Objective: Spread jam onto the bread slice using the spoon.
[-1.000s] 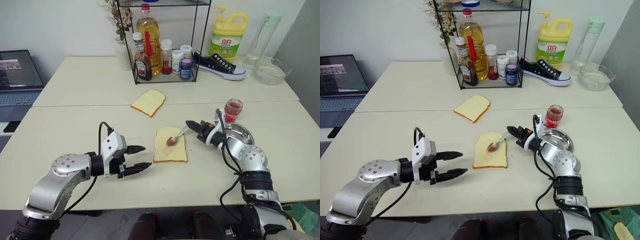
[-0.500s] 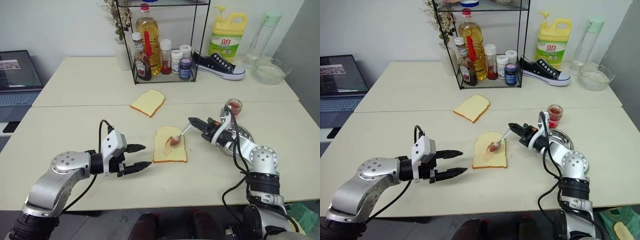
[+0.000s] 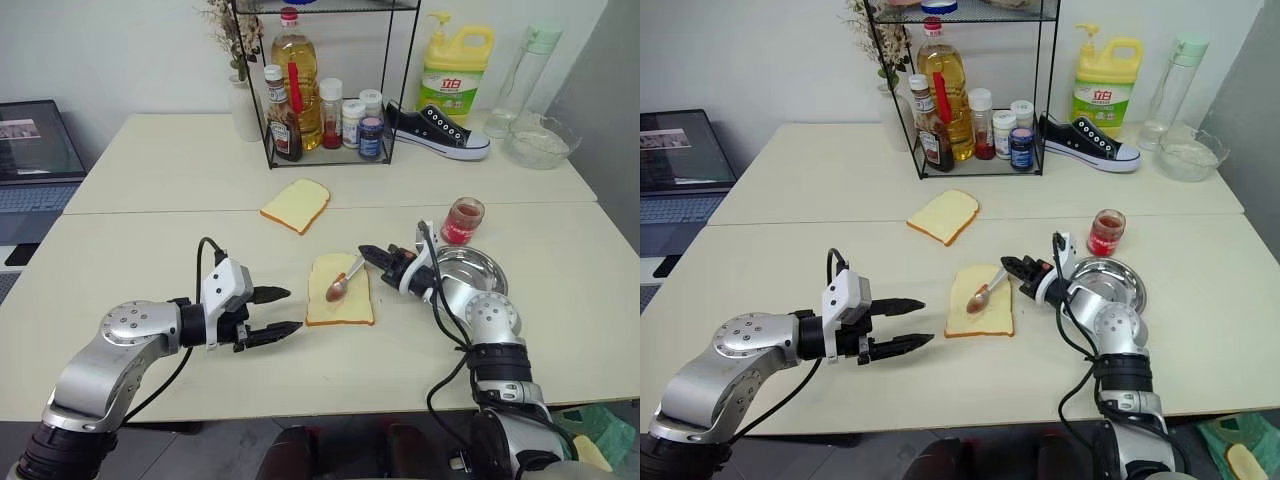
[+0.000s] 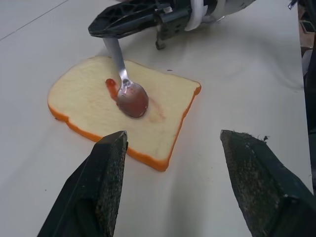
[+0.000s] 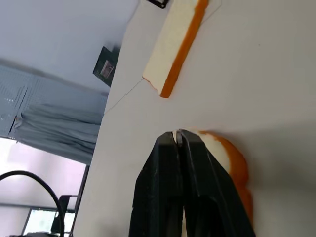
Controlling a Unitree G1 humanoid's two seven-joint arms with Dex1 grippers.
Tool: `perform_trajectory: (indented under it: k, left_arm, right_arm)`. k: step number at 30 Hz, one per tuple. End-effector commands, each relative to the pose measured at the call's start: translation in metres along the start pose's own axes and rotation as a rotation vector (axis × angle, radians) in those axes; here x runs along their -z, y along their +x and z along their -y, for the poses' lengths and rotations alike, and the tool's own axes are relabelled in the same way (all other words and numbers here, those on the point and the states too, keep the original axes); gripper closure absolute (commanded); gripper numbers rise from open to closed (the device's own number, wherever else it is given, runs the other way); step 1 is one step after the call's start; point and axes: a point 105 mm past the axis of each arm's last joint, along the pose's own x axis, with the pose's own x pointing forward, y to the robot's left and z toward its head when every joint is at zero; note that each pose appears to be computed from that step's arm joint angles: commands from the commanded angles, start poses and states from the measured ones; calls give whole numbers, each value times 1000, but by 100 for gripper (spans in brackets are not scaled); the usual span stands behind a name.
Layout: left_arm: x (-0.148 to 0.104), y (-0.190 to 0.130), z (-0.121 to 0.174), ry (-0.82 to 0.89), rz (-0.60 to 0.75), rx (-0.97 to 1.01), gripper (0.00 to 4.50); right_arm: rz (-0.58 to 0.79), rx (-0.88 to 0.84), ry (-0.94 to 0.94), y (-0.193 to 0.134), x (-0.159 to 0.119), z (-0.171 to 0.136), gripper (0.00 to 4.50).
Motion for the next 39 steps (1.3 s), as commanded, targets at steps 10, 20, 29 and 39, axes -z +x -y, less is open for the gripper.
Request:
perform_trajectory:
  k: [10,20,29,39]
  left_arm:
    - [-13,-1,-1,41,29,-4,136]
    - [-14,-1,-3,45,30,0,136]
    - [-15,0,-5,52,33,-6,136]
    - [-16,-1,-3,54,35,-7,136]
  right_arm:
    - [144,19,48,7,-39,2,445]
    - [110,-84,55,-5,-41,-19,445]
    - [93,-131,57,-13,-44,-33,445]
    - [167,45,84,11,-45,4,445]
